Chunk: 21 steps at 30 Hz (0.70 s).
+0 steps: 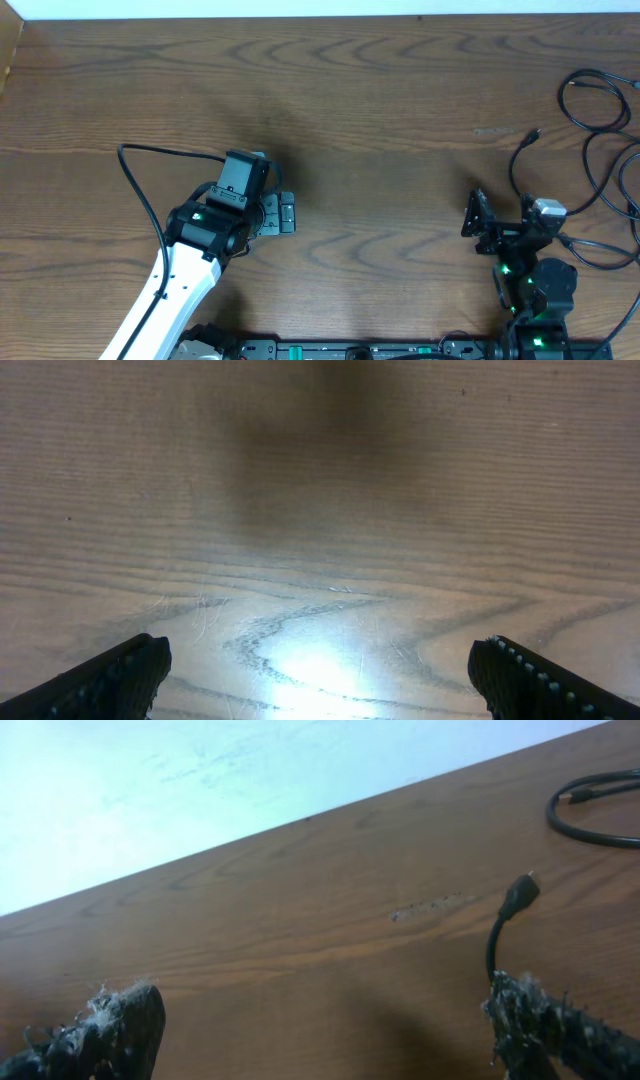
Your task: Untangle cables
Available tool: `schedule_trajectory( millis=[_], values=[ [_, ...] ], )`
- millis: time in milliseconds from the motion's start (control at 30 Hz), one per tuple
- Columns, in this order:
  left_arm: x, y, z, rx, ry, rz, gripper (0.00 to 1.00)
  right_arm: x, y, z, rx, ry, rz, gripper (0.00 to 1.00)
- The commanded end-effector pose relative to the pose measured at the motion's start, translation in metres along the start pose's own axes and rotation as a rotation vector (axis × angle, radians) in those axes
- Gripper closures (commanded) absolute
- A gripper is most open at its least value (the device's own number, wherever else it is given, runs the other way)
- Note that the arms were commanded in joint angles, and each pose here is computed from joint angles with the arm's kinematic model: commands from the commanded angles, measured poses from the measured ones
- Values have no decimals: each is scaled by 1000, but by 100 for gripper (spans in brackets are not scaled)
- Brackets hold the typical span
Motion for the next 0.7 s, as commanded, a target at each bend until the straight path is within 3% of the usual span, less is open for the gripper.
schedule_trajectory(
  millis=[0, 667],
  values=[
    [-7, -5, 0, -10, 0, -29, 0, -5, -2, 1, 3, 2, -25, 1],
    [-7, -5, 0, -10, 1, -30, 0, -21, -7, 2, -19, -4, -96, 1]
  ],
)
Point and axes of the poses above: each gripper's point midway between its finger pads, its own x axis out along the fingers, its own z axis along the line the jaws close on, y = z × x, the point moved 10 cm from there along -x, back along the fingers, and after that the axes turned 8 degrees about -x, right-handed, at the moved point
